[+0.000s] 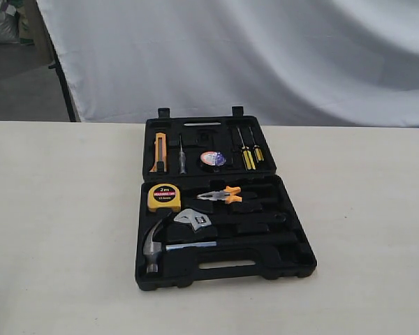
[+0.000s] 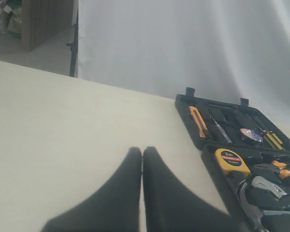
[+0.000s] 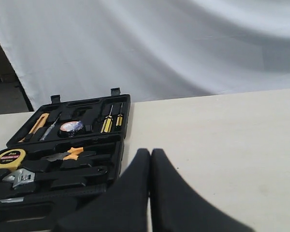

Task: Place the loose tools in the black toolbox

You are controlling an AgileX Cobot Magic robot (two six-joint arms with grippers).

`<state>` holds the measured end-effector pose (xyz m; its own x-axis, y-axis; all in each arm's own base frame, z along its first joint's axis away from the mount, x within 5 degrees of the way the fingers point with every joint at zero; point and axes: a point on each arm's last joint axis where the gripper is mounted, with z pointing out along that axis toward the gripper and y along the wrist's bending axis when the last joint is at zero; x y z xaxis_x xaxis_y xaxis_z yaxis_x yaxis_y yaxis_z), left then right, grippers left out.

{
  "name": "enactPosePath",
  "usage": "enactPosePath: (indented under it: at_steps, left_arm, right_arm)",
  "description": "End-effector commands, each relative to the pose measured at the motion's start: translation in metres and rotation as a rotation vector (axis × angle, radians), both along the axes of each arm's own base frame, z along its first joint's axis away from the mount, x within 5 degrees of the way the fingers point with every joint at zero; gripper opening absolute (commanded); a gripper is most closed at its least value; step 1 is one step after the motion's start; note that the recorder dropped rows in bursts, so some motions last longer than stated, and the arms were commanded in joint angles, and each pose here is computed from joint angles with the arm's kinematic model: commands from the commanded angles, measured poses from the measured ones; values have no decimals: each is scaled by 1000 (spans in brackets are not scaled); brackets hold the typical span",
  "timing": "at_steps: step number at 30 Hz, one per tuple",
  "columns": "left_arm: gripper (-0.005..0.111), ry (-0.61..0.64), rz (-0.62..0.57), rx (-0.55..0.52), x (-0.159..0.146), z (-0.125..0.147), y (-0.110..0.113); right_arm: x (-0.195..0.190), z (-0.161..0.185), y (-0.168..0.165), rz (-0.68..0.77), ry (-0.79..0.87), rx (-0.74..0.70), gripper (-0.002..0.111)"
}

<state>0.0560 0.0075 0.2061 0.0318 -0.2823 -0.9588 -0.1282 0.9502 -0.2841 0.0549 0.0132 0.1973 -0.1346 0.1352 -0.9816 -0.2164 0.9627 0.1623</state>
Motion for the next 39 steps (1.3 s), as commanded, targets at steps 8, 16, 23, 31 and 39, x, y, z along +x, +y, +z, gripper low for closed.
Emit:
enactPosePath:
  at_steps: [8, 16, 23, 31, 39]
  left_arm:
    - [1, -13, 26, 2, -1, 2, 1]
    - [1, -13, 26, 2, -1, 2, 1]
    - [1, -13, 26, 2, -1, 2, 1]
    - [1, -13, 26, 2, -1, 2, 1]
    - [1, -13, 26, 2, -1, 2, 1]
  right_arm:
    - [0, -2, -1, -6, 3, -42, 0]
    - [0, 0, -1, -7, -17, -27, 0]
    - [0, 0, -1, -7, -17, -27, 0]
    - [0, 0, -1, -7, -17, -27, 0]
    - [0, 0, -1, -7, -17, -27, 0]
